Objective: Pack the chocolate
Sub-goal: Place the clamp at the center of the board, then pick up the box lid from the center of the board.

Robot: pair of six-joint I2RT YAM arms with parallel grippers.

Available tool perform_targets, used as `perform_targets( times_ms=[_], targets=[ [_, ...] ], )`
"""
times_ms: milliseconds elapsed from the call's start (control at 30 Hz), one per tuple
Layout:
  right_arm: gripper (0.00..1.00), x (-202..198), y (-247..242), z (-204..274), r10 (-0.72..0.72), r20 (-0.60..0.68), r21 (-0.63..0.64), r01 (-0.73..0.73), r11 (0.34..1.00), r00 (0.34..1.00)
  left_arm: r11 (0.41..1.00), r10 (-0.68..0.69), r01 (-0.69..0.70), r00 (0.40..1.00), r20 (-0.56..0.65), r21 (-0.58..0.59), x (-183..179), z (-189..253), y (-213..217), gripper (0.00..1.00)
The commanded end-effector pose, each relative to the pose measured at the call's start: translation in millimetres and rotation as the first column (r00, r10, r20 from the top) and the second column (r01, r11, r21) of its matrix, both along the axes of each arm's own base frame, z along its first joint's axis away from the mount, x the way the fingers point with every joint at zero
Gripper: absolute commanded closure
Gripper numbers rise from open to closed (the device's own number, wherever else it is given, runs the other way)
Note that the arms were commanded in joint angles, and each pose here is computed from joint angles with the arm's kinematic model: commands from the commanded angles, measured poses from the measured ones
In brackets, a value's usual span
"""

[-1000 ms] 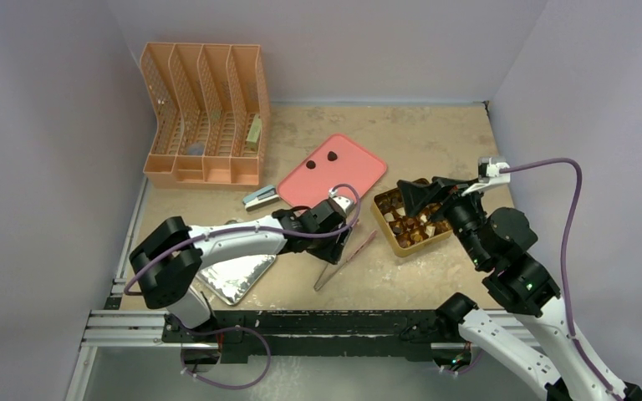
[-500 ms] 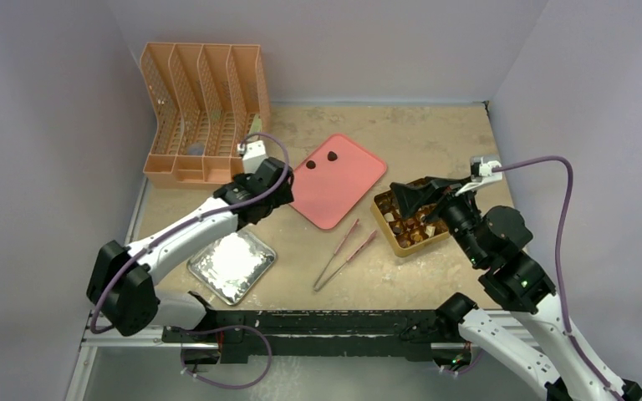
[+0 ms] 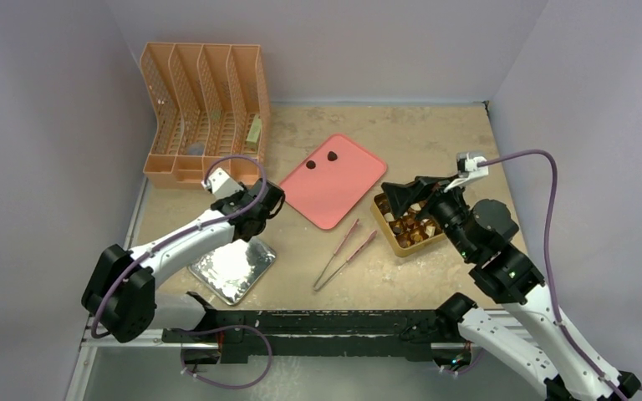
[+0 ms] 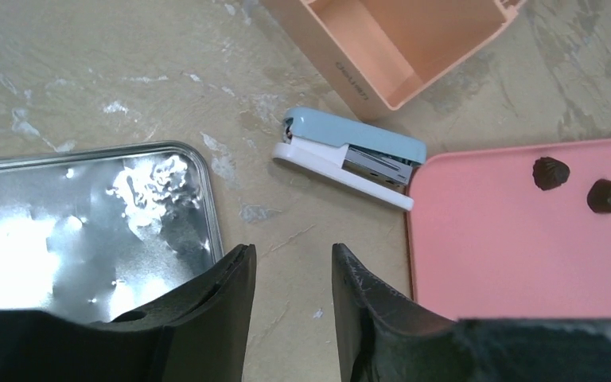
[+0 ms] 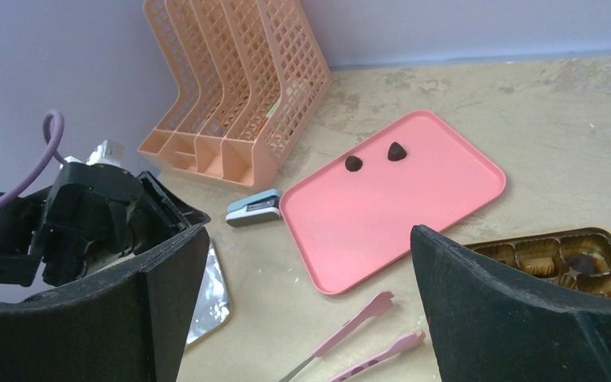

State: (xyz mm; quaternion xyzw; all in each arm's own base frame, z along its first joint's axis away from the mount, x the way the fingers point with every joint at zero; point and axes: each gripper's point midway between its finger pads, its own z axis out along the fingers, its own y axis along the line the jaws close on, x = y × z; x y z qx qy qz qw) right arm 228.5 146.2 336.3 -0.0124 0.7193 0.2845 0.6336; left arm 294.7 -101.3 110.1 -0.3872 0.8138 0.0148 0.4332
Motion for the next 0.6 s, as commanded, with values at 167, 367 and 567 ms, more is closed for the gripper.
perform_targets(
  times_ms=[167, 367, 567],
  targets=[
    [0.01, 6.0, 12.7, 12.1, 0.040, 0.039, 0.021, -0.041, 0.999, 0.998, 0.980, 0.174, -0.173, 0.985, -0.002, -0.098, 7.6, -31.7, 10.4, 0.71],
    [0.01, 9.3, 14.7, 6.4, 0.038, 0.020, 0.010, -0.038, 0.999, 0.999, 0.968, 0.199, -0.213, 0.974, -0.109, -0.134, -2.7, -62.3, 14.7, 0.76],
    [0.01, 12.7, 15.6, 2.6, 0.030, 0.015, 0.012, -0.030, 0.999, 0.999, 0.963, 0.228, -0.246, 0.962, -0.152, -0.112, -8.6, -78.3, 21.5, 0.78]
  ],
)
